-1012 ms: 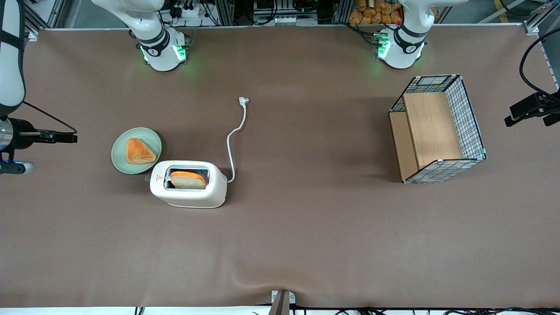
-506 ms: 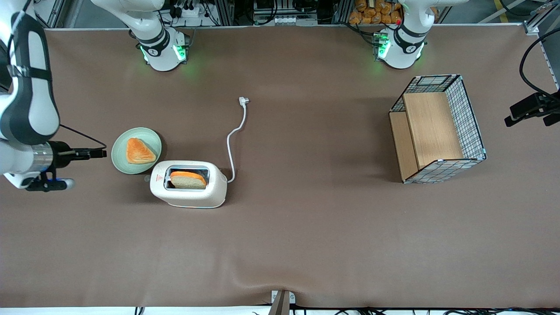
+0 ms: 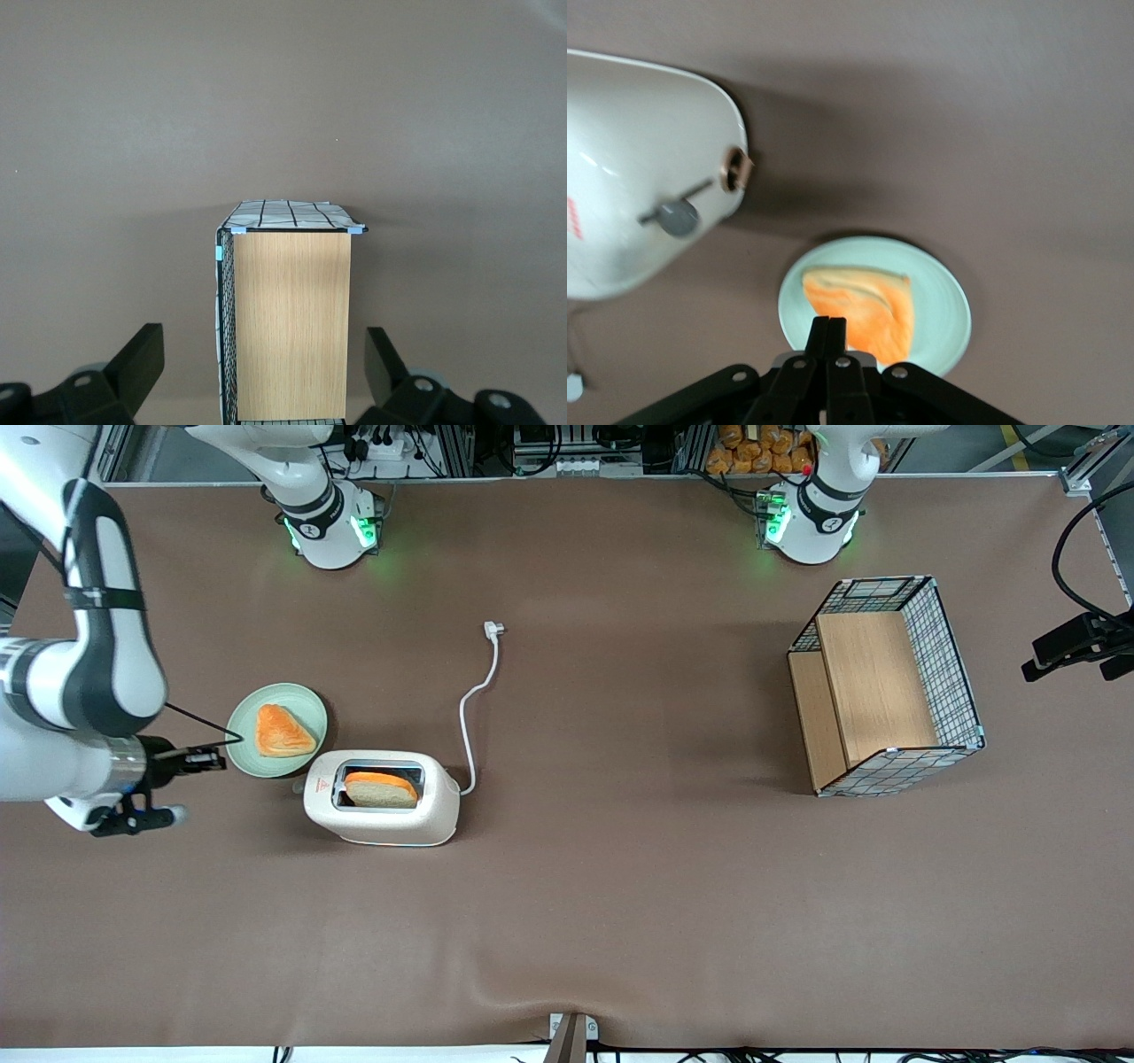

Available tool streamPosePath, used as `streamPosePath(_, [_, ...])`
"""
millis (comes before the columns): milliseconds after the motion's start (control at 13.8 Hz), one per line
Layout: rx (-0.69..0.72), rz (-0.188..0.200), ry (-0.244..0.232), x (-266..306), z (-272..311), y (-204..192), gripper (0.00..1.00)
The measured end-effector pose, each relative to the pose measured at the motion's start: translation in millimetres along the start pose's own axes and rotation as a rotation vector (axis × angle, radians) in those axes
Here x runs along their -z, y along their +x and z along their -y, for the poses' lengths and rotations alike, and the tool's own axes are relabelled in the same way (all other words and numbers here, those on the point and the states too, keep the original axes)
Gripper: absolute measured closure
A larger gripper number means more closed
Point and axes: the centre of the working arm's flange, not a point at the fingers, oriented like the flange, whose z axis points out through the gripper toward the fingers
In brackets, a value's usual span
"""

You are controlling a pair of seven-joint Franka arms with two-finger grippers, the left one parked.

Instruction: Press toaster button with right arm

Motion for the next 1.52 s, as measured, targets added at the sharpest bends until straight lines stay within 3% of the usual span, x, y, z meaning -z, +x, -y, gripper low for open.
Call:
streamPosePath(145, [0.033, -0.026, -0.017, -4.7, 20.6, 10.2, 0.99])
streamPosePath(434, [0.047, -0.021, -0.02, -13.3, 31.8, 12.7, 0.99])
streamPosePath(795, [0.038, -0.07, -0.015, -32.8, 46.5, 21.1, 0.99])
streamPosePath(1518, [0.035, -0.083, -0.04, -47.1, 96.8, 33.4, 0.99])
